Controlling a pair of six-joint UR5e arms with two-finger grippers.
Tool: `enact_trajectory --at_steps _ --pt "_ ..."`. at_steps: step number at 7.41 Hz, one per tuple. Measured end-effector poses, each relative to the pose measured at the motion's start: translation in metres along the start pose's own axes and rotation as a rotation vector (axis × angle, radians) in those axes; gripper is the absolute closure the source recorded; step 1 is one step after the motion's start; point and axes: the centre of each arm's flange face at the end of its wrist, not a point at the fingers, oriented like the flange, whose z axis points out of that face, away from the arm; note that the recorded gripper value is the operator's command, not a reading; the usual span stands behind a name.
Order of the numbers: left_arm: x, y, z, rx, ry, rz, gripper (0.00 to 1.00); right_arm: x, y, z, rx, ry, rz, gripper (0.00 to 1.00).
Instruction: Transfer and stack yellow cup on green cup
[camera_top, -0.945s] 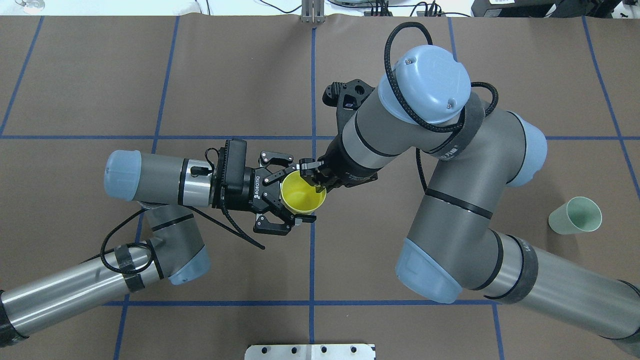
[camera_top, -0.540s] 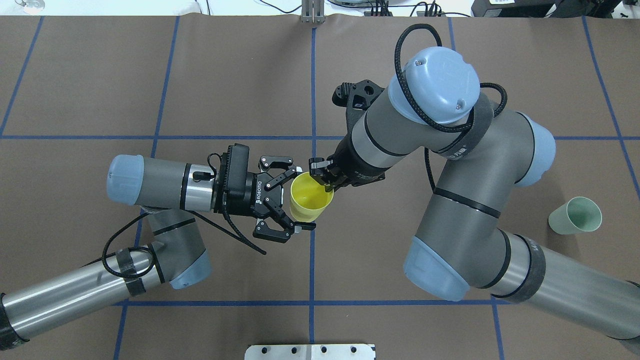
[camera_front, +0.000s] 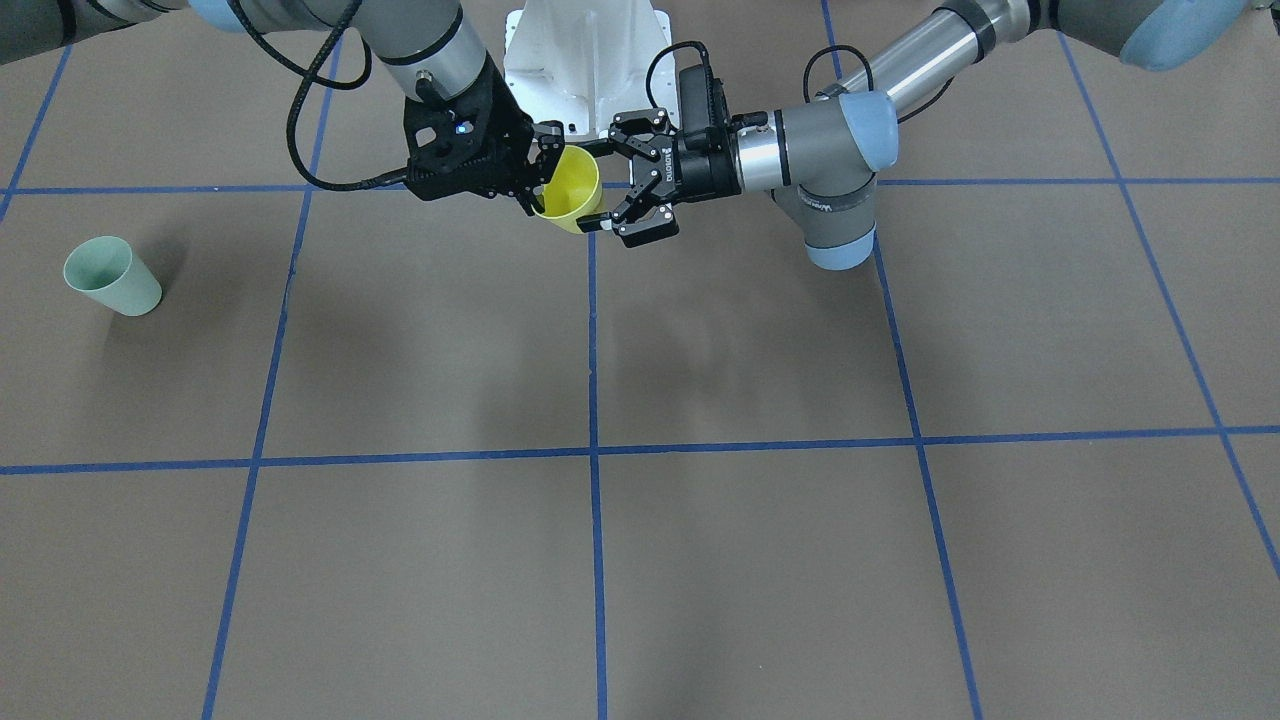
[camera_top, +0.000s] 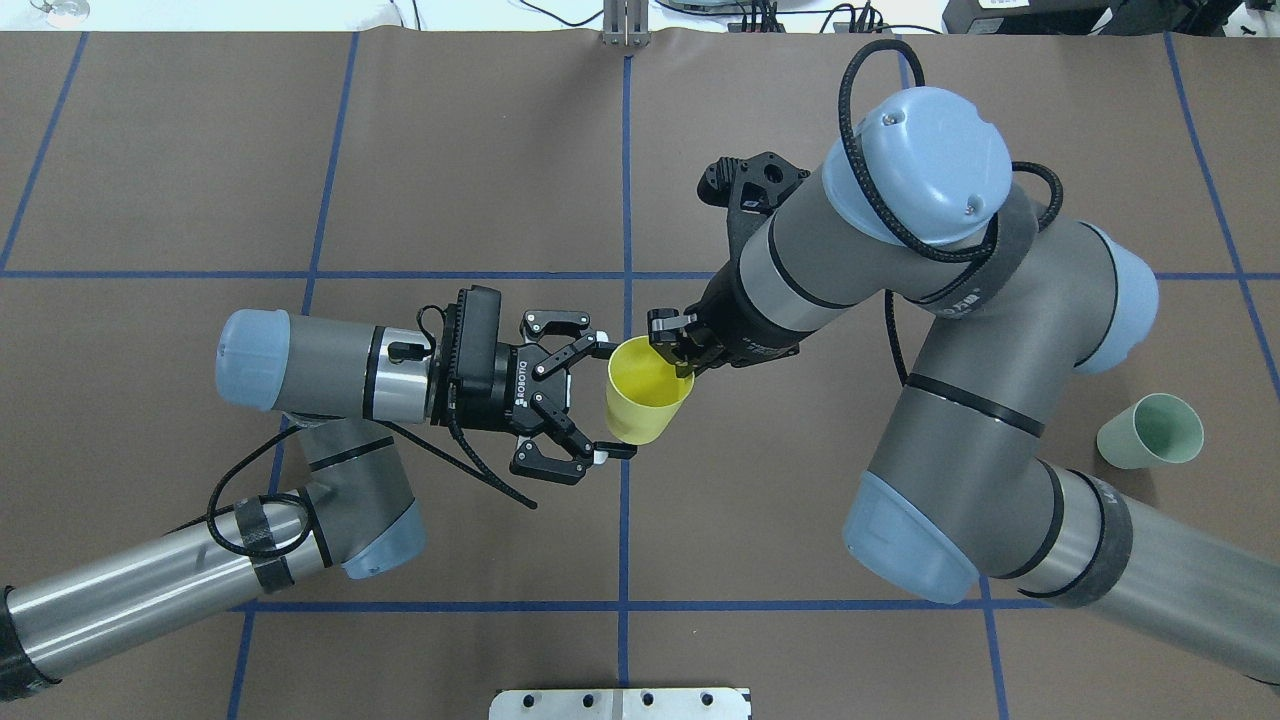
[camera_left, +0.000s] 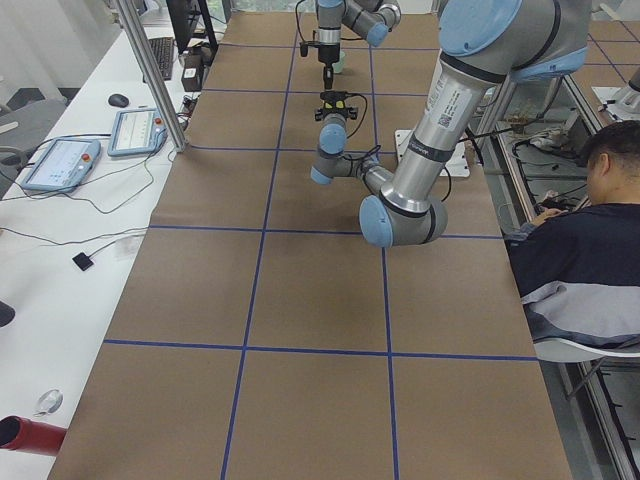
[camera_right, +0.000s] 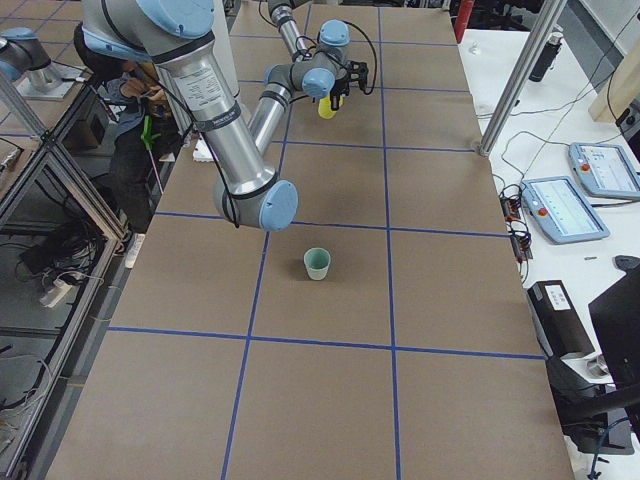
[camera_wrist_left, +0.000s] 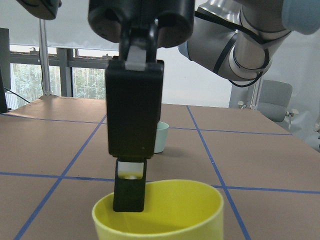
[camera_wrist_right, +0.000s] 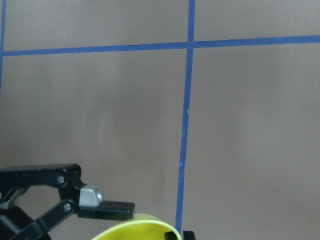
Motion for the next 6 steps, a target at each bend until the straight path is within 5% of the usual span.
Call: enact_trajectory --at_steps 6 --pt "-0.025 -0.006 -0.006 0.007 -0.140 -0.004 0.00 0.024 -0.018 -0.035 0.063 -0.007 0.025 1.00"
